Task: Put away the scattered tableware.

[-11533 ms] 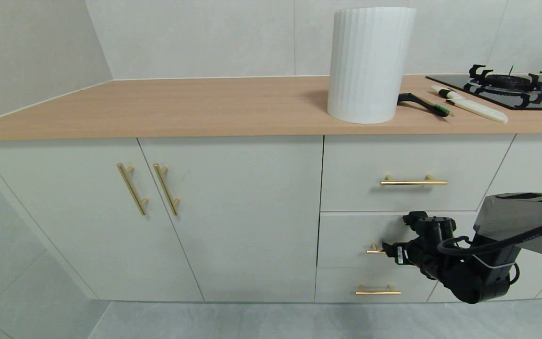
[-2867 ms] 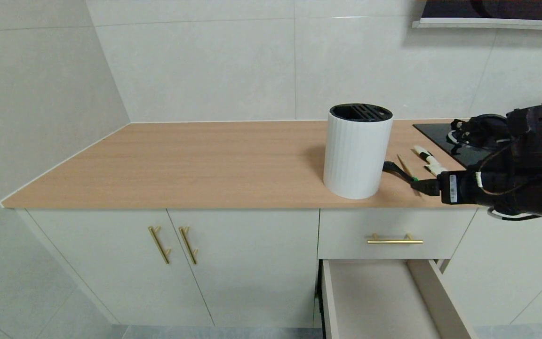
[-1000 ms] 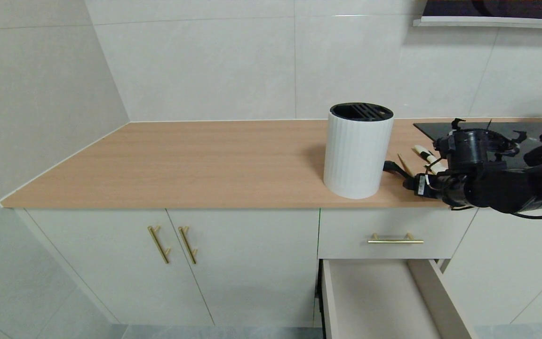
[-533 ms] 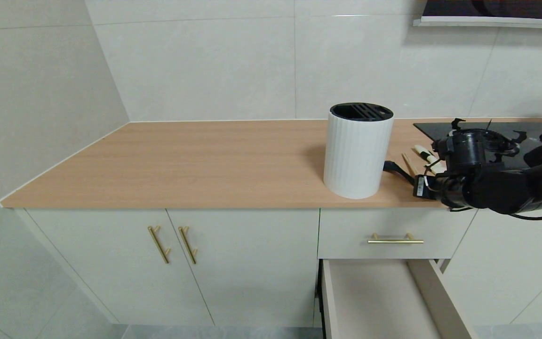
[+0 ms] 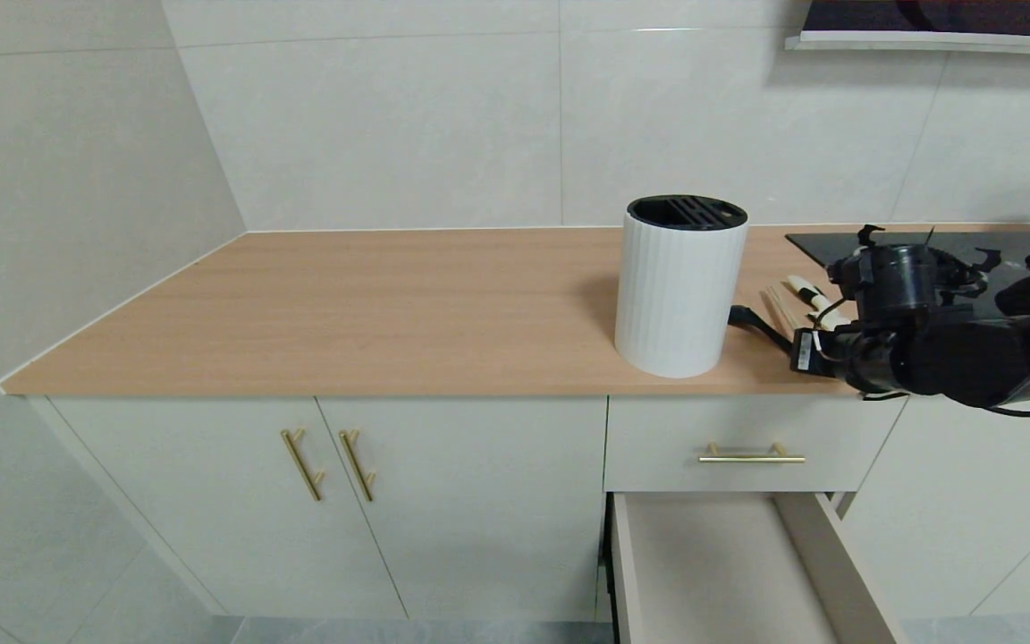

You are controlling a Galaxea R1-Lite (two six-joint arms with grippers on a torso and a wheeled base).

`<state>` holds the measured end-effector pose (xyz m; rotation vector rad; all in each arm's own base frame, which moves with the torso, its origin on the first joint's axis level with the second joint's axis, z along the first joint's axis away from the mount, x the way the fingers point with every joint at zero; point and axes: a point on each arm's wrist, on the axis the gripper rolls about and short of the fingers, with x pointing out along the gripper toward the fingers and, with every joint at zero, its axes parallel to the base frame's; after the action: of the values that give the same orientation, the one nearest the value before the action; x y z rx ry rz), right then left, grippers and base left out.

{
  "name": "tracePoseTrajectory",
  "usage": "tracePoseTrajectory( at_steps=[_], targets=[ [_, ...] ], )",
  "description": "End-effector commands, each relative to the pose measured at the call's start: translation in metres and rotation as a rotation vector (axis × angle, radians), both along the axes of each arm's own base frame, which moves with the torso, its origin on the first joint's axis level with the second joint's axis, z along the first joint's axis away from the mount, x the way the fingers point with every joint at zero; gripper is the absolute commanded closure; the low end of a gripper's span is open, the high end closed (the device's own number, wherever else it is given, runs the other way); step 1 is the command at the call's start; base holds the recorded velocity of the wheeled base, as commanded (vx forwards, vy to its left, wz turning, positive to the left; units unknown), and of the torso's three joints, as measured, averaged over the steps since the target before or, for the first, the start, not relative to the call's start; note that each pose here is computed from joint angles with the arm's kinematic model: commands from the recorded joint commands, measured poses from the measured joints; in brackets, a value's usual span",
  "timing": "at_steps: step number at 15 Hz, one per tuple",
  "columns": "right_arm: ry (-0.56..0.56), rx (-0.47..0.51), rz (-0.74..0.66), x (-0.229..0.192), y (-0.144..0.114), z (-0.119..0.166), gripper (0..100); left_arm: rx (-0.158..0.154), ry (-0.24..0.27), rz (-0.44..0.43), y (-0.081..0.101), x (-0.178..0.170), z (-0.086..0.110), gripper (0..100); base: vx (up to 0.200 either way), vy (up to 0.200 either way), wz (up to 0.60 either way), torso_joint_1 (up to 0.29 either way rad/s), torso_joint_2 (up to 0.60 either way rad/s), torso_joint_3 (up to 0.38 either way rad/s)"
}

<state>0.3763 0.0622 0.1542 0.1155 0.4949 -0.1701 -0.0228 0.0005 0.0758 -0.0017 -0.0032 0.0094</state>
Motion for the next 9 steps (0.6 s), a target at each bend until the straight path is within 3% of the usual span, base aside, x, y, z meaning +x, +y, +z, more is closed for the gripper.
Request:
tracePoseTrajectory(
  at_steps=[1,8,9],
  targets=[
    [-0.042,0.007,0.018,-0.017,0.003,0.021,100,0.000,0.000,0.001,0.000,0.000,0.000,0,0.000,0.000,0.00,0.000,0.00,0.000],
    [0.036,-0.008,0.129,-0.102,0.013,0.079,100,0.000,0.000,0.000,0.000,0.000,0.000,0,0.000,0.000,0.00,0.000,0.00,0.000],
    [0.097,-0.026,0.154,-0.120,0.010,0.084,100,0.000,0.000,0.000,0.000,0.000,0.000,0,0.000,0.000,0.00,0.000,0.00,0.000]
  ],
)
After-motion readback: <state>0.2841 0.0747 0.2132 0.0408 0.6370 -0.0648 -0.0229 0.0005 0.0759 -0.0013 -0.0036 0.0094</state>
